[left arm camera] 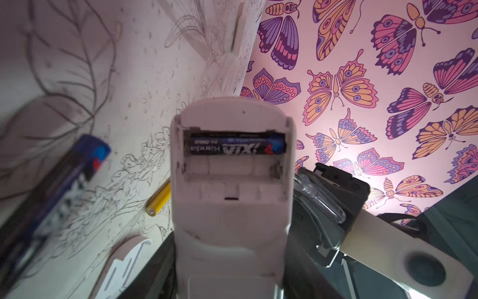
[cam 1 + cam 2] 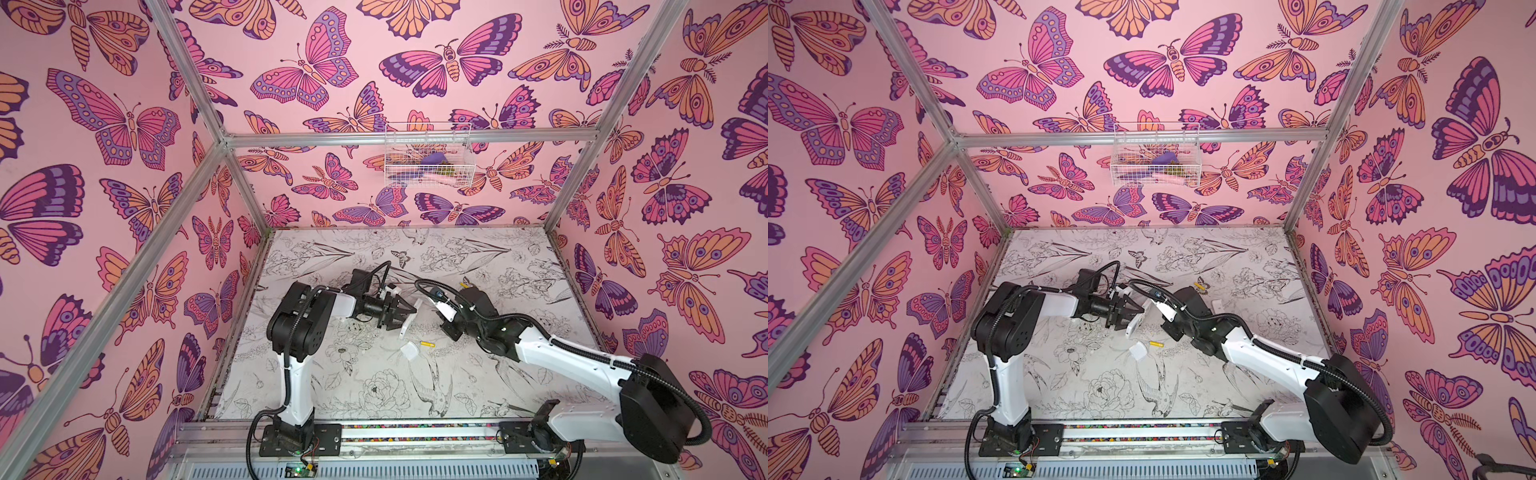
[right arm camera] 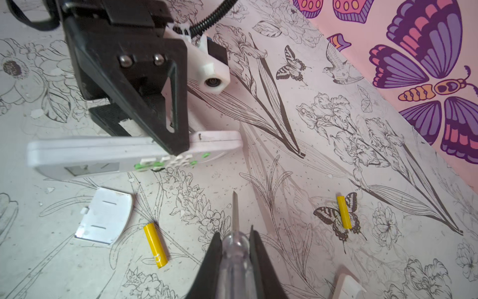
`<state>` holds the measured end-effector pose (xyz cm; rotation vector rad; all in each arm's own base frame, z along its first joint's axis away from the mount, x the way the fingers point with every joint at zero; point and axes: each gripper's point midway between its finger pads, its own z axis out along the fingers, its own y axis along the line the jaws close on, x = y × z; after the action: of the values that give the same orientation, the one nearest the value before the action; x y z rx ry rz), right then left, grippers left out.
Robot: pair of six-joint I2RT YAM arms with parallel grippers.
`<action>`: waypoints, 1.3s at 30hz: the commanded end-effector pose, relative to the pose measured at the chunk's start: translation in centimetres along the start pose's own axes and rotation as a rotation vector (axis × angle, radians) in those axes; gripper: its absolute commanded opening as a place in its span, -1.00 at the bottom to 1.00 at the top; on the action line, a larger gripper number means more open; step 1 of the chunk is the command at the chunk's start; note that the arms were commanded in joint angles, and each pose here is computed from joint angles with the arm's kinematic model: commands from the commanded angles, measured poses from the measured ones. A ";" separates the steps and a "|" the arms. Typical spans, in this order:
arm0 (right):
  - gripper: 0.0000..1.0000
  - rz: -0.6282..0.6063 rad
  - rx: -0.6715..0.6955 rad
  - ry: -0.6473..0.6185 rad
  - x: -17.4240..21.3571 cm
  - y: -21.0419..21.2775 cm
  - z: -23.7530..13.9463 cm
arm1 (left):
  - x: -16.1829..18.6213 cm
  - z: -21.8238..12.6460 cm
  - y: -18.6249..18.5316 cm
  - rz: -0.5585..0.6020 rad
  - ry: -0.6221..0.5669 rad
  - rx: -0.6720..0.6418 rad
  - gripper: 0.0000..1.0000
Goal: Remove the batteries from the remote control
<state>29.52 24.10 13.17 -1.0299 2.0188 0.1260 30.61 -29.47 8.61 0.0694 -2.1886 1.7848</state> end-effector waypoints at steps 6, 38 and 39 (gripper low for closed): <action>-1.00 0.033 -0.049 -0.059 -4.3 0.1 1.4 | 0.4 0.0 -1.1 -0.058 0.053 0.044 -0.44; -1.00 0.385 -0.207 -0.150 -3.5 2.1 -1.4 | 3.5 -11.5 6.3 0.271 -0.469 -0.800 -0.49; -1.00 0.382 -0.213 -0.154 -3.8 2.6 -1.4 | 3.5 -11.1 6.6 0.269 -0.457 -0.808 -0.48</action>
<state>28.37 25.46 14.81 -0.7463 2.0969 0.4936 27.58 -17.16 5.94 -0.0041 -3.1472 0.9891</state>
